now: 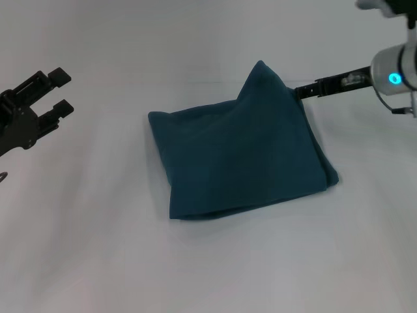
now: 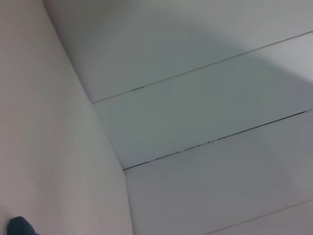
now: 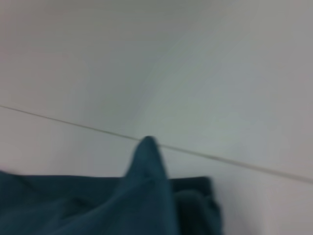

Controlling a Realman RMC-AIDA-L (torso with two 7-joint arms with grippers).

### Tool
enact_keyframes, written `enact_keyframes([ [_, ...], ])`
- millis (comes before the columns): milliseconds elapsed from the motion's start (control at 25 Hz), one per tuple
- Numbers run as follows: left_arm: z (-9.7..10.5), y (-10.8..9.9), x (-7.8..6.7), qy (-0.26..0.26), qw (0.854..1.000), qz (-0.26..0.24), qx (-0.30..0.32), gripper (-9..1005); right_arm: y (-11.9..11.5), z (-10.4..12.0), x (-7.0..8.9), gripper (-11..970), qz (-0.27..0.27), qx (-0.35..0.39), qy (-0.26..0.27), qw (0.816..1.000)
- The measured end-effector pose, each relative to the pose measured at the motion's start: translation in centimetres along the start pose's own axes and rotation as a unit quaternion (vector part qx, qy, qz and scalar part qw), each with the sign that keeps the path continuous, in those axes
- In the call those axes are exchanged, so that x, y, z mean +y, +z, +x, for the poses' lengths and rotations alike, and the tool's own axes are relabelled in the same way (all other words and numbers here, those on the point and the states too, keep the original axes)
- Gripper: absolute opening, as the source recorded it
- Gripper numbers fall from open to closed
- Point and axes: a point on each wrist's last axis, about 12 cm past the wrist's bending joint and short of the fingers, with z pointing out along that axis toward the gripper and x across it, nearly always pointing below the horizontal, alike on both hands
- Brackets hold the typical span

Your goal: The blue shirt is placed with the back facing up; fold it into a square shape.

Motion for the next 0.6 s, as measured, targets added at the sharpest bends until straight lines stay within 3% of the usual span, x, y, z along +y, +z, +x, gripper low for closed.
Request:
enact_keyframes([
  [160, 0.0, 0.0, -0.1, 0.006, 1.000, 0.002, 0.002, 797, -1.0, 1.2, -0.8, 911, -0.064, 0.009, 0.046, 0.997],
  [320, 0.1, 0.0, 0.0, 0.010, 1.000, 0.002, 0.003, 797, -0.9, 2.8, -0.6, 905, -0.100, 0.034, 0.066, 0.992],
  [600, 0.4, 0.2, 0.1, 0.009, 1.000, 0.000, 0.008, 798, 0.5, 4.7, -0.5, 894, -0.094, 0.049, 0.082, 0.991],
])
